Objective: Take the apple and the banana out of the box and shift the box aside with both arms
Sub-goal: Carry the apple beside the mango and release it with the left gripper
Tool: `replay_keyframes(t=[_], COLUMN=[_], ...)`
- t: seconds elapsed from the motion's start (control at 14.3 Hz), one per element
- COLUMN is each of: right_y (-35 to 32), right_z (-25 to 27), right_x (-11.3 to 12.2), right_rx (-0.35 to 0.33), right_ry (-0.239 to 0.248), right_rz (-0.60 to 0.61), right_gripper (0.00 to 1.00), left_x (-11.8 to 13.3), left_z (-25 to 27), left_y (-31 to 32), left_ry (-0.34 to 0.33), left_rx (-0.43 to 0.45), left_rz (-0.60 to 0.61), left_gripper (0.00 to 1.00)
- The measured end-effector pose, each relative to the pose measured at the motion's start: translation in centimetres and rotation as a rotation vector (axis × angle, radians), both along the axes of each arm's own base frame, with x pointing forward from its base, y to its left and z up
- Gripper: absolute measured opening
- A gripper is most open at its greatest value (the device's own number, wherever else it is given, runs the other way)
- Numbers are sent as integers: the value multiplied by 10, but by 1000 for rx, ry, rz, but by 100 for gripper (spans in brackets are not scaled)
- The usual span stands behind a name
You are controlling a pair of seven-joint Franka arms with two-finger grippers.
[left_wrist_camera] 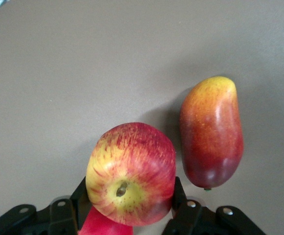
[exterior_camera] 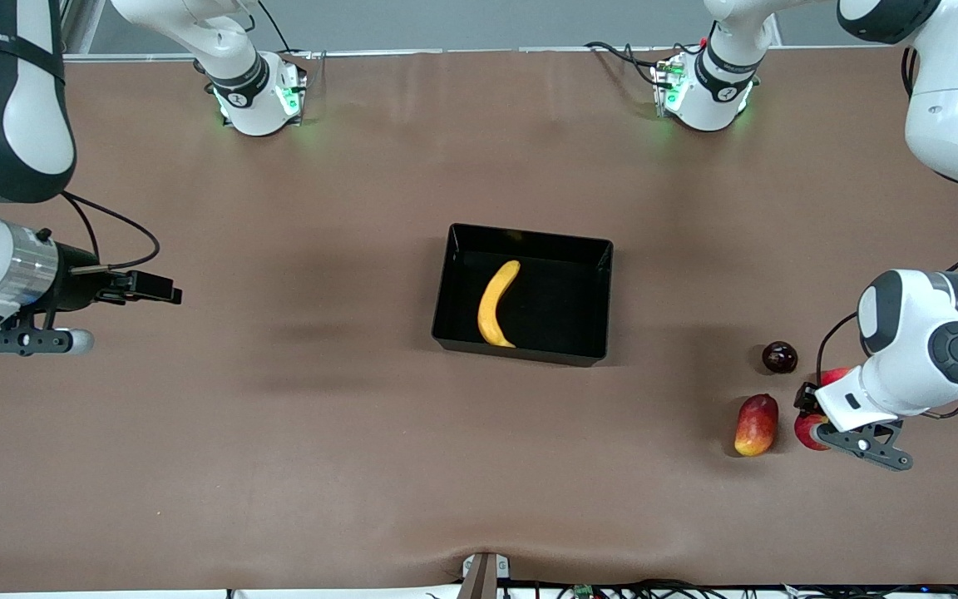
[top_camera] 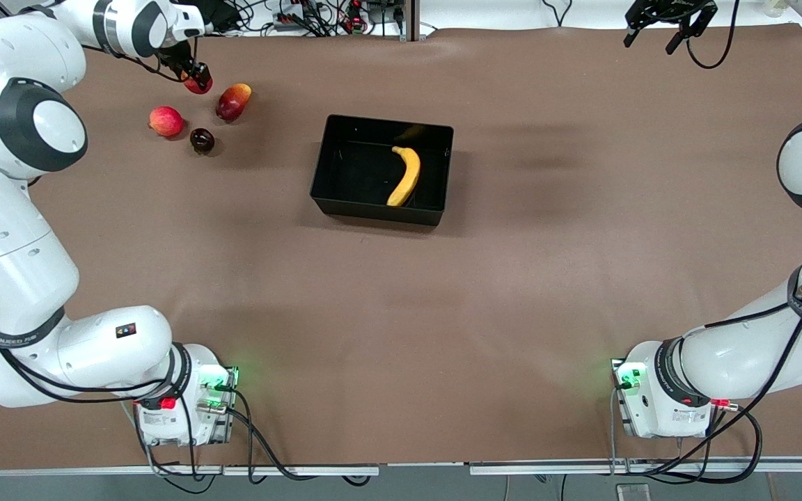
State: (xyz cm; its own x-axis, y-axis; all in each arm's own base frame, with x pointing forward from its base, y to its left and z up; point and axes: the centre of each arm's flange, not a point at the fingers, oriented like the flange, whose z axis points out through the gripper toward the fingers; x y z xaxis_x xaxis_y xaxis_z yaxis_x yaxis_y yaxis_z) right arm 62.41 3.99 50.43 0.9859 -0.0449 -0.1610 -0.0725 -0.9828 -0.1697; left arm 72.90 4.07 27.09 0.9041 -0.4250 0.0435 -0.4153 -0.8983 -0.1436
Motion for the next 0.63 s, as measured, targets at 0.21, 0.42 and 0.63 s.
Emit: replay_keyframes(t=[0.21,0.42,0.63], right_y=[30,50,55], right_z=[0,0,0], right_x=[-3,-5,-6], right_rx=[-9,-14,-15], right_ry=[12,18,19], right_rz=[-21,-23,-21], right_gripper=[100,100,100], left_x=[1,3,1], left_z=[-12,-30,-53], left_y=[6,16,17], left_ry=[-7,-29,-12], left_rx=[-2,-1,-6], left_rz=[3,3,-4], left_gripper=[67,67,67])
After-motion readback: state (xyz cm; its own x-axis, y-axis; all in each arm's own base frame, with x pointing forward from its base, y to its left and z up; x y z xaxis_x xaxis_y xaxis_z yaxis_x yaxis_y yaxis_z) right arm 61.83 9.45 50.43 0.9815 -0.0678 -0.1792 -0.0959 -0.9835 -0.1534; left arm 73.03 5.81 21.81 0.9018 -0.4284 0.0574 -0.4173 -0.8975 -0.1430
